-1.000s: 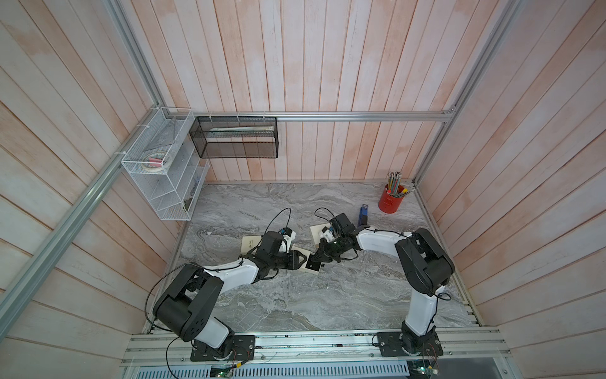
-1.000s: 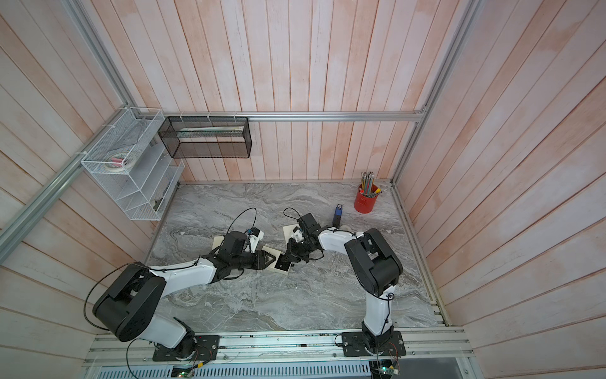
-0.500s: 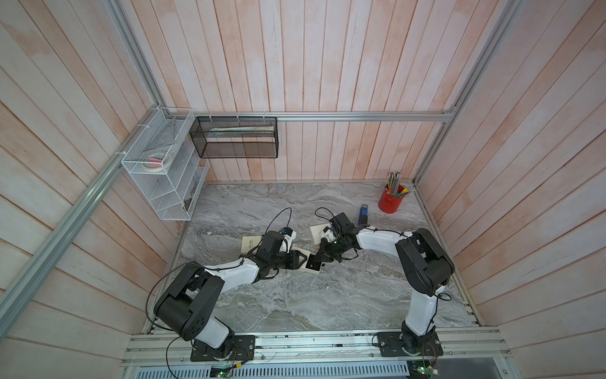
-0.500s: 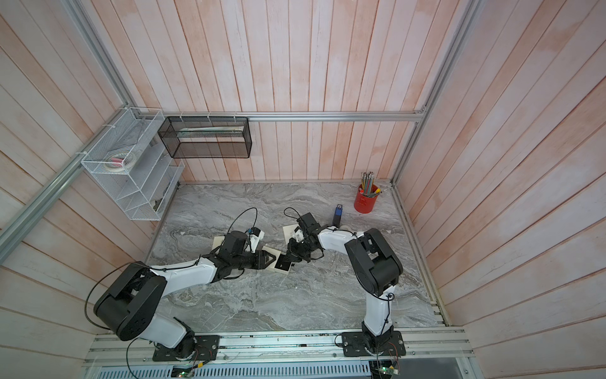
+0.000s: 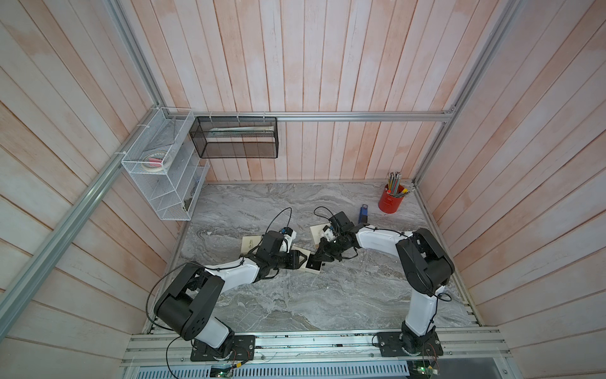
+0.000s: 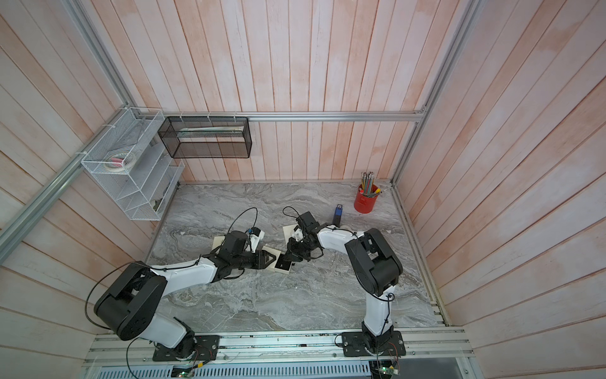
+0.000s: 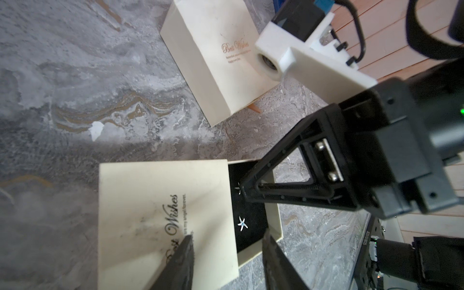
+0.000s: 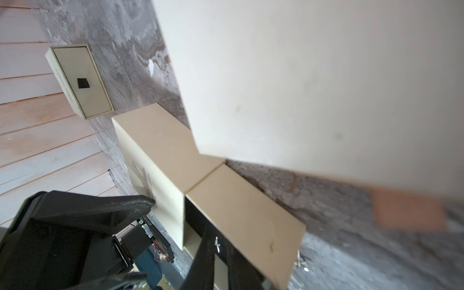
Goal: Place the earrings into the drawer-style jewelry box
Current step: Insert the earring into the inner lining.
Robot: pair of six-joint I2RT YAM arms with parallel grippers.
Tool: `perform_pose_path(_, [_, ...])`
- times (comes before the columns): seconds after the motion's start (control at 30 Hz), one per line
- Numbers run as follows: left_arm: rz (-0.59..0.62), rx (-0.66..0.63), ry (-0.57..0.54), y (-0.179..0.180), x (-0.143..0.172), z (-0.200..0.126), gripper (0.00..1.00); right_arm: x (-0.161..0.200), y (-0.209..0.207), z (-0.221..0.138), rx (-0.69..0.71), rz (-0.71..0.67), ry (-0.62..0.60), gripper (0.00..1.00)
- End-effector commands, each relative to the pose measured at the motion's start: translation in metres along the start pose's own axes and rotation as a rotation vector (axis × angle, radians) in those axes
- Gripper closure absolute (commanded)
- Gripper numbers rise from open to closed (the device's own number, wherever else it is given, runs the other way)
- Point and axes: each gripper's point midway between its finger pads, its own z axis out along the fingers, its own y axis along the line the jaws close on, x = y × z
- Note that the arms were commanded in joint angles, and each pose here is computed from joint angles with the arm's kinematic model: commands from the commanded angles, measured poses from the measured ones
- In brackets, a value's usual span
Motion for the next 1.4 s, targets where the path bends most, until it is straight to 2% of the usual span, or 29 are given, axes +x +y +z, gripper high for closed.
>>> perform_pose_path(0.0, [-0.025, -0.069, 0.074, 0.018, 0.021, 0.006, 0.54, -0.003, 0.003, -0.005, 0.024, -0.021, -0.018, 0.81])
perform_pose_path(0.2, [-0.021, -0.065, 0.073, 0.017, 0.021, 0.006, 0.54, -0.005, 0.006, -0.014, 0.048, -0.045, -0.037, 0.78])
perform_pose_path(0.43, [-0.019, -0.061, 0.070, 0.015, 0.021, 0.006, 0.54, -0.009, 0.016, -0.021, 0.035, -0.075, -0.052, 0.92])
perform_pose_path(0.63, [-0.017, -0.058, 0.070, 0.015, 0.020, 0.007, 0.54, -0.009, 0.022, -0.015, 0.010, -0.088, -0.036, 1.00])
perform_pose_path(1.37, [-0.016, -0.063, 0.074, 0.017, 0.021, 0.007, 0.54, -0.003, -0.005, 0.002, 0.117, -0.069, 0.015, 1.00])
